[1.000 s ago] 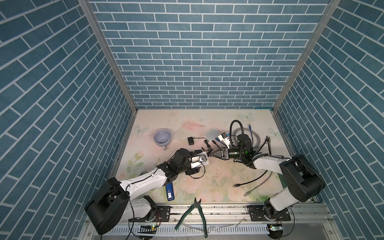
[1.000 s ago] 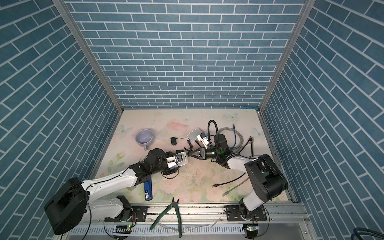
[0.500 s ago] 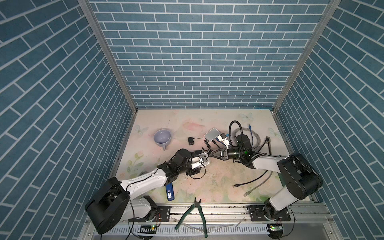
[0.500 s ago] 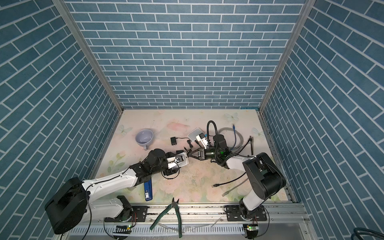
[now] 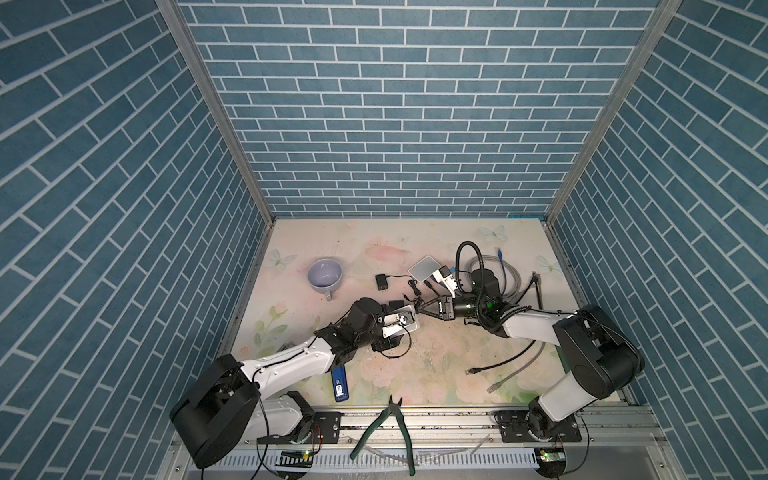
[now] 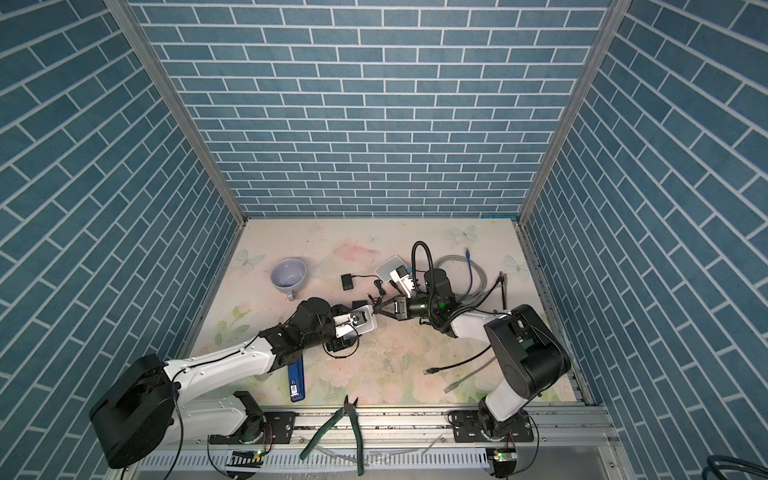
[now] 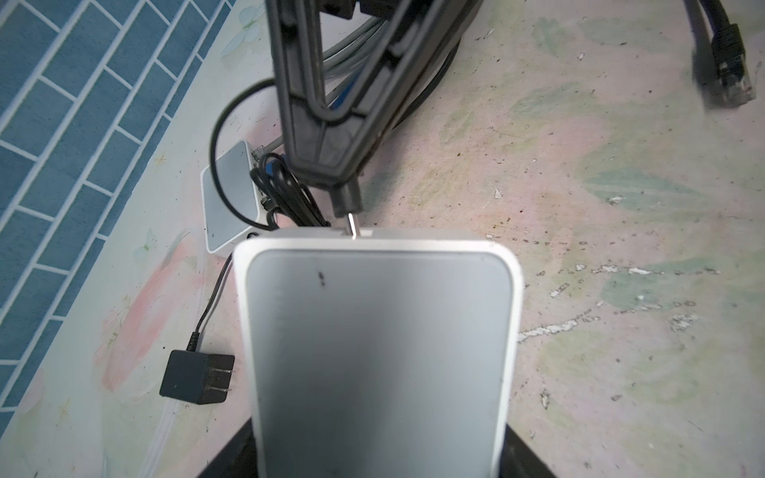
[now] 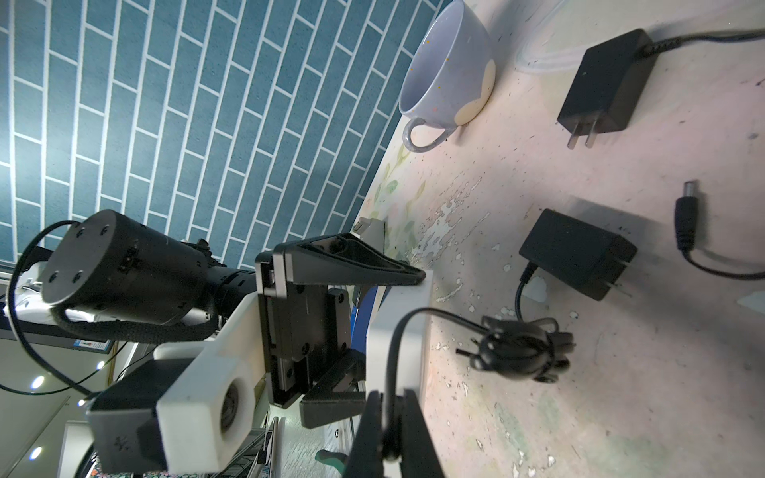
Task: Insert the plug into the switch port
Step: 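Guide the right gripper's barrel plug into the router while the left holds it, then push the barrel plug further into the router with the right gripper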
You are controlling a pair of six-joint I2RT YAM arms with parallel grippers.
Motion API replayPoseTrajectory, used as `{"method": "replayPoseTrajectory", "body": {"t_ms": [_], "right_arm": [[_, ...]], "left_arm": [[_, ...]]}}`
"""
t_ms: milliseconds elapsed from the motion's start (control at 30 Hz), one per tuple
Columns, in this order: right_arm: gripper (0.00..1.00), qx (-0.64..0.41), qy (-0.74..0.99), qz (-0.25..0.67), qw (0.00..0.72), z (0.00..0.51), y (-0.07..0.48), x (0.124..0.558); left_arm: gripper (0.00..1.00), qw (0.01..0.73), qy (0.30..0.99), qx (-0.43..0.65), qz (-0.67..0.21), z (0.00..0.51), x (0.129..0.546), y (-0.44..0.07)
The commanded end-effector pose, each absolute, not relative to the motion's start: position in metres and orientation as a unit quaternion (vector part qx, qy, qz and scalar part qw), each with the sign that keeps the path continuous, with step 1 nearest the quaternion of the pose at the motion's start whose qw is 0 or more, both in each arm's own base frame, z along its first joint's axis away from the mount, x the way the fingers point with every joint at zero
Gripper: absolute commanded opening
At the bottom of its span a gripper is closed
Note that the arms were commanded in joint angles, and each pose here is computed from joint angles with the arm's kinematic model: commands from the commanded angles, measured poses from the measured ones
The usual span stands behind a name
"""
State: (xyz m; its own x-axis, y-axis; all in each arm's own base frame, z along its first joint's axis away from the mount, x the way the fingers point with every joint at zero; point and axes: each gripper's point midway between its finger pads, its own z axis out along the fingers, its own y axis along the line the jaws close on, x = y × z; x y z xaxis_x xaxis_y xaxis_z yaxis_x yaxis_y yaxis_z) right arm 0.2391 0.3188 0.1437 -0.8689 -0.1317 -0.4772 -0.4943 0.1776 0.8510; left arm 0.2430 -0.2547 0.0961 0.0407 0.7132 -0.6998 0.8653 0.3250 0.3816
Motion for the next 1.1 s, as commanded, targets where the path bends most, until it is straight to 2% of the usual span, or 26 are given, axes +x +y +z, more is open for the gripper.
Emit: {"method": "replayPoseTrajectory", "body": {"t_ms": [0, 300, 667, 1067], "right_arm": [[0.04, -0.215, 0.744, 0.612, 0.159, 0.159, 0.327, 0.241], [0.04, -0.221, 0.772, 0.575, 0.157, 0.144, 0.332, 0.234], [0.04, -0.248, 0.788, 0.547, 0.137, 0.137, 0.352, 0.219], [0.04, -0.26, 0.795, 0.535, 0.116, 0.129, 0.372, 0.208]], "left_arm": [[0.51, 0.486, 0.661, 0.56, -0.116, 0.122, 0.247, -0.272], [0.51, 0.533, 0.654, 0.515, -0.152, 0.154, 0.253, -0.281], [0.5, 0.578, 0.598, 0.527, -0.174, 0.186, 0.241, -0.298], [0.48, 0.666, 0.547, 0.475, -0.179, 0.241, 0.248, -0.3]]}}
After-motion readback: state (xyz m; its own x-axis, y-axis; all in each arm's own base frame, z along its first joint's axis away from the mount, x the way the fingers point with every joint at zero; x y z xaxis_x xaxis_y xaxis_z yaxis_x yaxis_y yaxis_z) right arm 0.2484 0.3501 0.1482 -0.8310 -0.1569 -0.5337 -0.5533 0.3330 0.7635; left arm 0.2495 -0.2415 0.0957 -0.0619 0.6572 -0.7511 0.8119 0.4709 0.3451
